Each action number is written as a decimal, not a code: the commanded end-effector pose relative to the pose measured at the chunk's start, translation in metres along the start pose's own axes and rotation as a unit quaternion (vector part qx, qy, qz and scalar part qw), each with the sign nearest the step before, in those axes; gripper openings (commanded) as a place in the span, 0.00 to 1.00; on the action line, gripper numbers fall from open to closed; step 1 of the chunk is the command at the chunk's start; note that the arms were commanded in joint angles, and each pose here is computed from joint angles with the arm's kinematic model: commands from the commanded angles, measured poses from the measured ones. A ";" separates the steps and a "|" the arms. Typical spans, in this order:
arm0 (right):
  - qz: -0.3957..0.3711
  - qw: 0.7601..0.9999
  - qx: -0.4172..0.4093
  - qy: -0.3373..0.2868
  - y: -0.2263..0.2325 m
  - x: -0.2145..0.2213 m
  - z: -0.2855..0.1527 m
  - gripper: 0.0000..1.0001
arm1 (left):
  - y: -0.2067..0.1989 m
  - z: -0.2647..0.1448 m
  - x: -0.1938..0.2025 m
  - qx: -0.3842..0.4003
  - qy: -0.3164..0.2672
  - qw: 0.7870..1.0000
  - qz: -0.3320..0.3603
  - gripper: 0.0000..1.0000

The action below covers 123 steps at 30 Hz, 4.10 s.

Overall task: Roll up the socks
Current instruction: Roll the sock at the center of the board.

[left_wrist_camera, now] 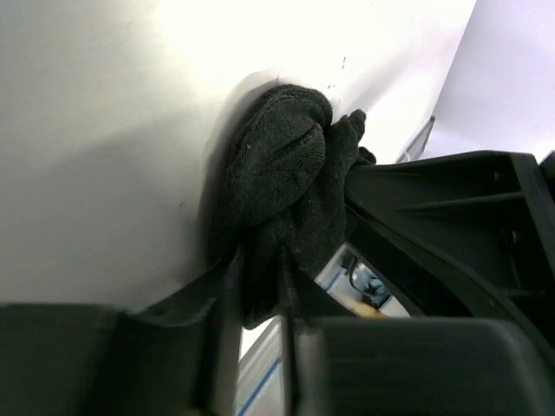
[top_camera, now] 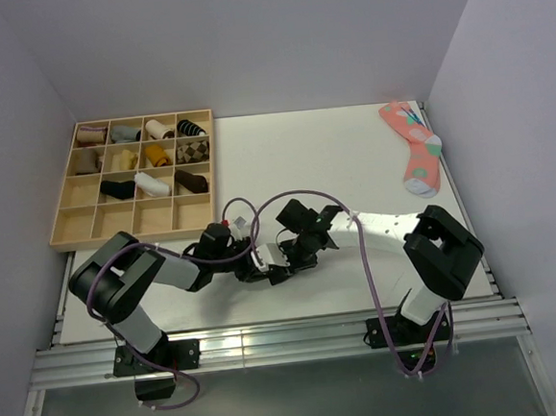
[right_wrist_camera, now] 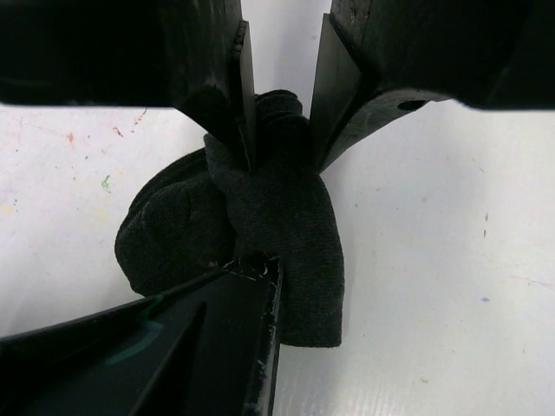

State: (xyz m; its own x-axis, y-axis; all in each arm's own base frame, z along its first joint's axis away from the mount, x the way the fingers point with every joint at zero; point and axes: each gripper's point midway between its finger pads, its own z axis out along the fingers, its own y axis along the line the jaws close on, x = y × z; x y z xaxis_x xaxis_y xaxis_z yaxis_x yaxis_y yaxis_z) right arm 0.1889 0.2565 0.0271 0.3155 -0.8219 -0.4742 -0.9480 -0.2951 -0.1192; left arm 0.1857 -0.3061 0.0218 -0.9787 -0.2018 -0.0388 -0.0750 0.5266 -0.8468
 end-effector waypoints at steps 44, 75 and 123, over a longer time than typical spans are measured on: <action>0.245 0.920 -0.299 0.063 0.028 0.015 -0.011 0.32 | -0.050 -0.030 0.006 0.094 -0.271 0.917 0.278 0.51; 0.276 0.917 -0.280 0.065 0.011 0.016 -0.005 0.32 | -0.038 0.016 0.026 0.069 -0.174 0.922 0.339 0.42; 0.125 0.989 0.027 -0.077 -0.005 0.040 -0.087 0.60 | 0.022 0.039 0.015 -0.144 -0.059 0.979 0.135 0.00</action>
State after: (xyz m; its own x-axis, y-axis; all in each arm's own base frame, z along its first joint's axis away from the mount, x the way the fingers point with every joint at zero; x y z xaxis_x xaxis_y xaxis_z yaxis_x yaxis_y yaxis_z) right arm 0.2096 0.1759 0.0860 -0.0648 -0.7744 -0.6294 -0.9945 -0.0019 0.1048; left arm 0.1993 -0.3612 0.0313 -0.8880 -0.1893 -0.4192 0.2041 0.6545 -0.7280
